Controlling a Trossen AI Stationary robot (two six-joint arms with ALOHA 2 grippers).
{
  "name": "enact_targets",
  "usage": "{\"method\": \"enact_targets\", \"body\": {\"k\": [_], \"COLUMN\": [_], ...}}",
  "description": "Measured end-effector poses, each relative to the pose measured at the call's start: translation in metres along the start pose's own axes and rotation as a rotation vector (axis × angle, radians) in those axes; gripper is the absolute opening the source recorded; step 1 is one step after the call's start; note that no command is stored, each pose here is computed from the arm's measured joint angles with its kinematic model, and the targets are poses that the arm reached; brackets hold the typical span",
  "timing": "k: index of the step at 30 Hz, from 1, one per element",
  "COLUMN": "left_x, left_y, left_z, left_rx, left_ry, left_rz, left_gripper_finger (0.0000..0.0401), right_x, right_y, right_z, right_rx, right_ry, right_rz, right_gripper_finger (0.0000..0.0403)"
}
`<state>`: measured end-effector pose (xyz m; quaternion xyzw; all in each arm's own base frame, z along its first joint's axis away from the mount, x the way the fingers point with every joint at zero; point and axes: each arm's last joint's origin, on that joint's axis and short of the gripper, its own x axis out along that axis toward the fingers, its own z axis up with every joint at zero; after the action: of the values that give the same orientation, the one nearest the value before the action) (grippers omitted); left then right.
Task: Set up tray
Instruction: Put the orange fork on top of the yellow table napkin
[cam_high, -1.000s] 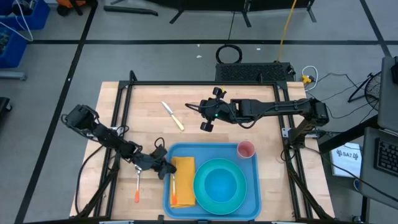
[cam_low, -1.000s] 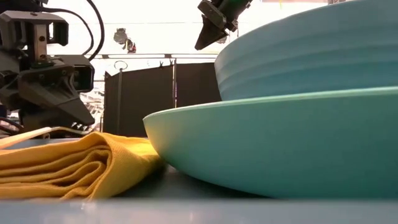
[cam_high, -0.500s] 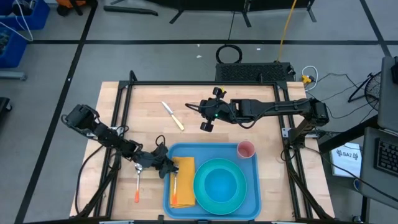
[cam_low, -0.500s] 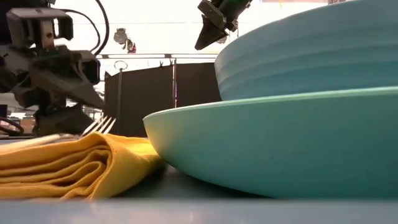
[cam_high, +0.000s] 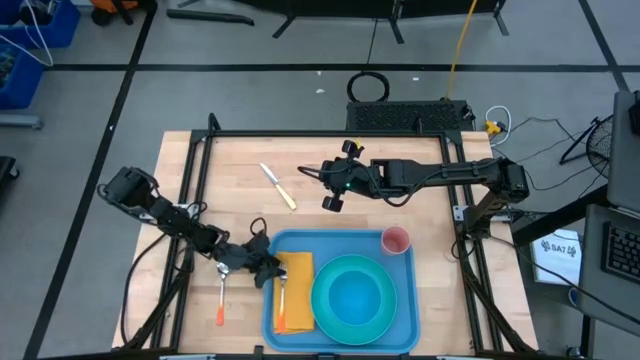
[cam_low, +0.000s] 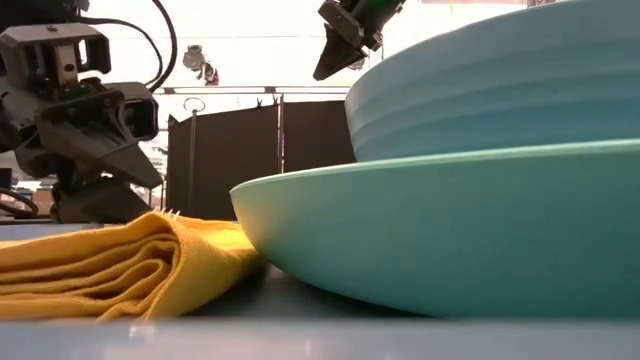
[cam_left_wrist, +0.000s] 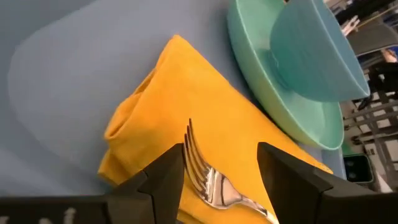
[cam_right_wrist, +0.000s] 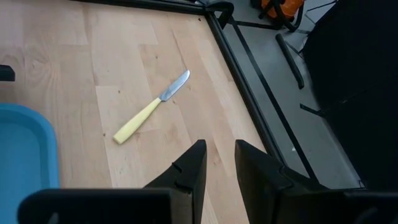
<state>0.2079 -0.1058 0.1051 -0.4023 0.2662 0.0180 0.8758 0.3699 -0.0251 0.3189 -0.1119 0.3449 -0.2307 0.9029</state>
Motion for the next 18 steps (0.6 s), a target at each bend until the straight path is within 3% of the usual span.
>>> {"method": "enact_targets", "body": {"k": [18], "left_x": [0.0000], "left_y": [0.0019], "left_z": [-0.0010], "left_rx": [0.006], "left_ry": [0.008], "left_rz": [0.026], "left_gripper_finger": [0.0207], "right_x": [0.0000], "right_y": [0.0000], "right_z": [0.0000], "right_rx": [0.000], "right_ry": [0.000], "right_rz": [0.000], "right_gripper_finger": [0.0075]}}
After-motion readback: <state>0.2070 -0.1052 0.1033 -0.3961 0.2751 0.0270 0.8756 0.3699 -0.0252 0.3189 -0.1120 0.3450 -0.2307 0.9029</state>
